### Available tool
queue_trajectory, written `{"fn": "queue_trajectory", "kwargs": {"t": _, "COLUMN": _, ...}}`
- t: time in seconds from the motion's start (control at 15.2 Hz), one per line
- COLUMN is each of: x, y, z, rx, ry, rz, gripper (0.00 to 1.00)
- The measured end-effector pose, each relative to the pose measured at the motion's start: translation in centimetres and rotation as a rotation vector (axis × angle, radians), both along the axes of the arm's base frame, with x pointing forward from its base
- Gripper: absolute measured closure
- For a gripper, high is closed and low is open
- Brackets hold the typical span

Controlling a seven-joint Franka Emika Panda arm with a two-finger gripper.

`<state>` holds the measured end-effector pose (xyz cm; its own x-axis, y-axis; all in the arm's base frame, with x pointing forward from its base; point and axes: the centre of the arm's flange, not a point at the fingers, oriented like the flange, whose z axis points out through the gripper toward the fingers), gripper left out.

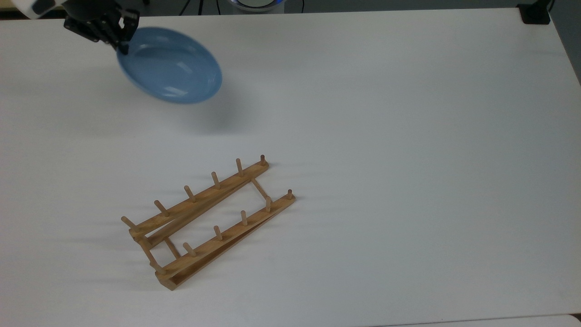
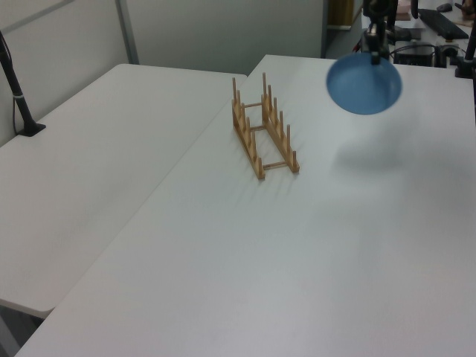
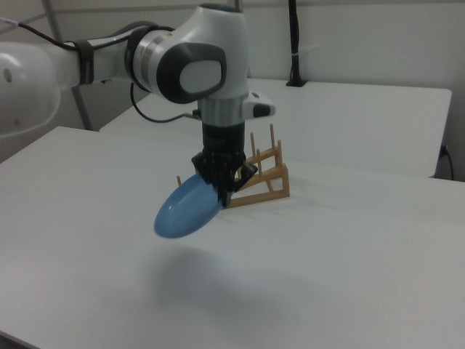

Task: Pick plate from plate rack
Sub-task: 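Carry the blue plate beside the rack and lower it flat onto the table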

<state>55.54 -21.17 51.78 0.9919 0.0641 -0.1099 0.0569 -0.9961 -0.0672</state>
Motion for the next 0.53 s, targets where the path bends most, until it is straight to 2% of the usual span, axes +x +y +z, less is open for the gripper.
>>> {"fn": "queue_trajectory", "kwargs": {"t": 0.26, "x": -0.9, "y": 0.7, "z": -5.7, "rx": 0.072, "ry": 0.079, "rz": 0.099, "gripper": 0.95}}
{"fn": "queue_trajectory", "kwargs": {"t": 0.53, "x": -0.1, "y": 2.7, "z": -12.5, "rx": 0.142, "ry": -0.015, "rz": 0.069, "gripper": 0.95}}
